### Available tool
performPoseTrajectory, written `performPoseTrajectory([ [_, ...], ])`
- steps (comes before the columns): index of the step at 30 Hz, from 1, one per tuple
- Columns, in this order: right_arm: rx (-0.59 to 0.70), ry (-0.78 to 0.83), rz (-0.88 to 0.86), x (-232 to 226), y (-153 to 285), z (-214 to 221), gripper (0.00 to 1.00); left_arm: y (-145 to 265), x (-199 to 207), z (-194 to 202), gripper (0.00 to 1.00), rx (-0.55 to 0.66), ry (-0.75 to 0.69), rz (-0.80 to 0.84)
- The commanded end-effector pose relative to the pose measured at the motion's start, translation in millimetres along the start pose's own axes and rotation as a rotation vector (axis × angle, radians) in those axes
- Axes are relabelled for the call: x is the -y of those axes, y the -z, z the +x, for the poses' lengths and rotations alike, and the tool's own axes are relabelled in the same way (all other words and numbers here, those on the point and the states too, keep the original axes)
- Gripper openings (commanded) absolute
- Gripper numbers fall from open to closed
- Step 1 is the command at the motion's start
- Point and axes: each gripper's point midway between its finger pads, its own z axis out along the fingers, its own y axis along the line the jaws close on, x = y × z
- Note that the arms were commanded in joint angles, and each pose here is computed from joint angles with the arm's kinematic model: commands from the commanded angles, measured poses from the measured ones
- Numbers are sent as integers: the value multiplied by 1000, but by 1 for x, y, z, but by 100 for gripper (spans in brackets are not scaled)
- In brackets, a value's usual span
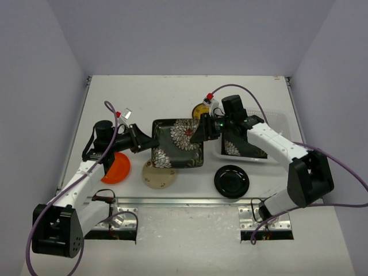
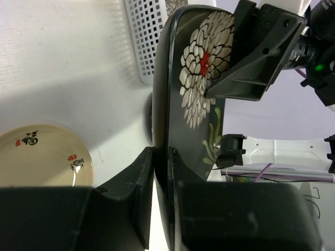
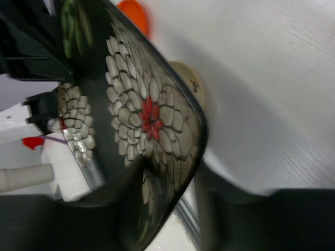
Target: Place the plates into the plastic bin on the countertop
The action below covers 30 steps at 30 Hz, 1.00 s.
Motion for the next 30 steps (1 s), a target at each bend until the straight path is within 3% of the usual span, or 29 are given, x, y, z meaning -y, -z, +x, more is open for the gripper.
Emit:
performPoseTrajectory([
  [1, 50, 44, -175, -32, 4, -14, 0, 8, 50, -4, 1, 7, -97, 173],
  [2, 58, 42, -169, -32, 6, -15, 0, 7, 46, -3, 19, 9, -101, 162],
  [3, 70, 39, -151, -30, 9, -16, 0, 7, 42, -4, 48, 17, -112, 139],
  [5, 107, 22, -100, -18, 23, -20, 0, 7, 29, -10, 85, 49, -142, 48],
  [6, 120, 6, -76, -11, 32, -22, 0, 9, 23, -13, 95, 66, -161, -4],
  [7, 130, -14, -52, -3, 42, -23, 0, 13, 18, -16, 99, 81, -180, -57],
  [14, 291, -170, 194, 70, 140, -43, 0, 49, 5, -32, 100, 148, -393, -328],
  [25, 368, -232, 678, 160, 238, -56, 0, 41, -1, -16, 100, 110, -389, -291],
  [30, 316, -228, 833, 188, 260, -47, 0, 37, -1, -7, 100, 82, -390, -286],
])
